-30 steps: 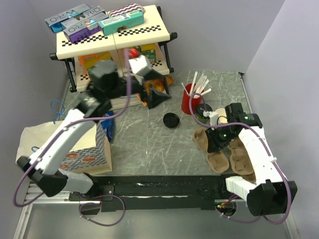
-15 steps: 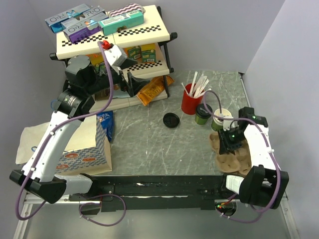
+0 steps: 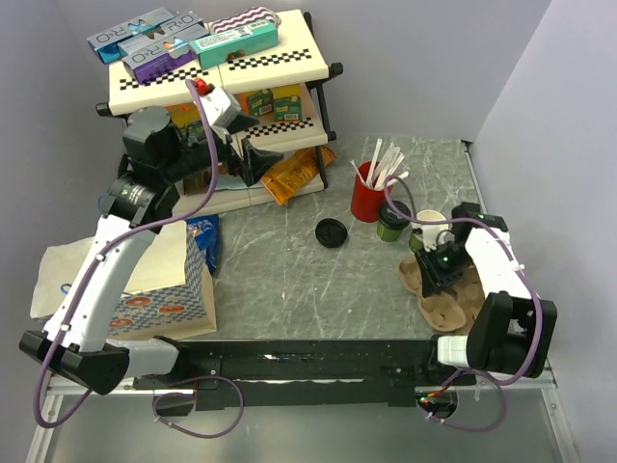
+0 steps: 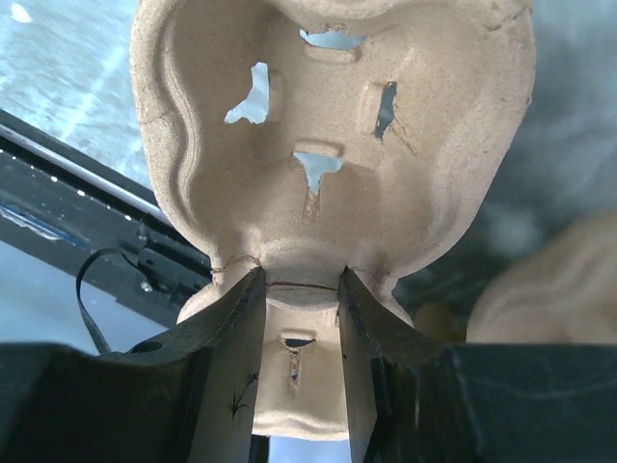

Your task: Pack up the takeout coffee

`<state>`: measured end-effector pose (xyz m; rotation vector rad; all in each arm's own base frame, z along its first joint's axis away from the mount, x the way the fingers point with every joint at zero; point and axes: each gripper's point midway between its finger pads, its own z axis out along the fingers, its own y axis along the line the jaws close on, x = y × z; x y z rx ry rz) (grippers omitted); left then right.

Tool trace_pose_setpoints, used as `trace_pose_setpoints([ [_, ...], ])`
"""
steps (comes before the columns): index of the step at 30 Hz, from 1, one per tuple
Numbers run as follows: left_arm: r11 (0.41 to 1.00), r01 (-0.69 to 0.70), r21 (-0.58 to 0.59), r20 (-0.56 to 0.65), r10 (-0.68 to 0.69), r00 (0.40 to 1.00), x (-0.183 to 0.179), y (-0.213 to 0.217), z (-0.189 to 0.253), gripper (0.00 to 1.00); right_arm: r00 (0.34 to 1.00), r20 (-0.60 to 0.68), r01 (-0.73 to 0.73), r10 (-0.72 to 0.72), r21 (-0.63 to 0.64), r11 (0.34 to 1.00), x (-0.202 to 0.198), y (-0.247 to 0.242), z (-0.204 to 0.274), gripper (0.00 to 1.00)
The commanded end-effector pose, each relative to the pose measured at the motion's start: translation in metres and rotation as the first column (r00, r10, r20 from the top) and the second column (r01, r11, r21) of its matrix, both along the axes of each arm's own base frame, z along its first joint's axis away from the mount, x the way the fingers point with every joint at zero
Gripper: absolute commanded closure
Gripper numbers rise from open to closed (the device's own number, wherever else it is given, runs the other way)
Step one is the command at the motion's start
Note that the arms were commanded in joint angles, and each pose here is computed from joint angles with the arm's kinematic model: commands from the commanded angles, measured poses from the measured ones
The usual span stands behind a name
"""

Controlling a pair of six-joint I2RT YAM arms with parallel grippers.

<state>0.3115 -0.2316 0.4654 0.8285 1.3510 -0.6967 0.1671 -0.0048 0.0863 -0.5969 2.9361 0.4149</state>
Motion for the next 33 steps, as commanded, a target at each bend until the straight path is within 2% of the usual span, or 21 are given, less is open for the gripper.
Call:
trace_pose_setpoints([
  [1,0.998,-0.068,0.001,0.184,0.066,0.981,-0.011,0.021,0.053,0.01,0.985,0.130,-0.111,0.109,0.008,0.994,0.029,0.020,0.020,1.00],
  [9,0.996,-0.090,-0.003,0.182,0.089,0.979,-0.006,0.029,0.056,0.01,0.987,0.088,-0.135,0.133,0.016,0.991,0.017,0.033,0.035,1.00],
  [15,0.992,-0.123,-0.025,0.186,0.126,0.975,0.006,0.040,0.062,0.01,0.974,0.107,-0.198,0.198,-0.014,0.980,0.036,0.034,0.016,1.00],
  [21,0.969,-0.248,0.022,0.258,0.234,0.937,0.018,0.060,0.073,0.01,0.975,0.124,-0.180,0.185,-0.053,0.982,0.068,0.028,-0.005,1.00],
  [25,0.908,-0.412,0.072,0.338,0.366,0.867,0.031,0.091,0.081,0.01,0.974,0.106,-0.191,0.202,-0.106,0.976,0.068,0.026,-0.020,1.00],
  [29,0.844,-0.525,0.113,0.402,0.444,0.801,0.035,0.121,0.085,0.01,0.965,0.130,-0.215,0.229,-0.113,0.970,0.062,0.030,-0.021,0.83],
  [30,0.823,-0.554,0.130,0.420,0.460,0.782,0.035,0.131,0.086,0.01,0.965,0.121,-0.221,0.233,-0.109,0.969,0.057,0.030,-0.021,0.75],
  [33,0.765,-0.623,0.166,0.444,0.506,0.739,0.034,0.155,0.086,0.01,0.964,0.117,-0.227,0.238,-0.101,0.969,0.050,0.032,-0.018,0.63],
])
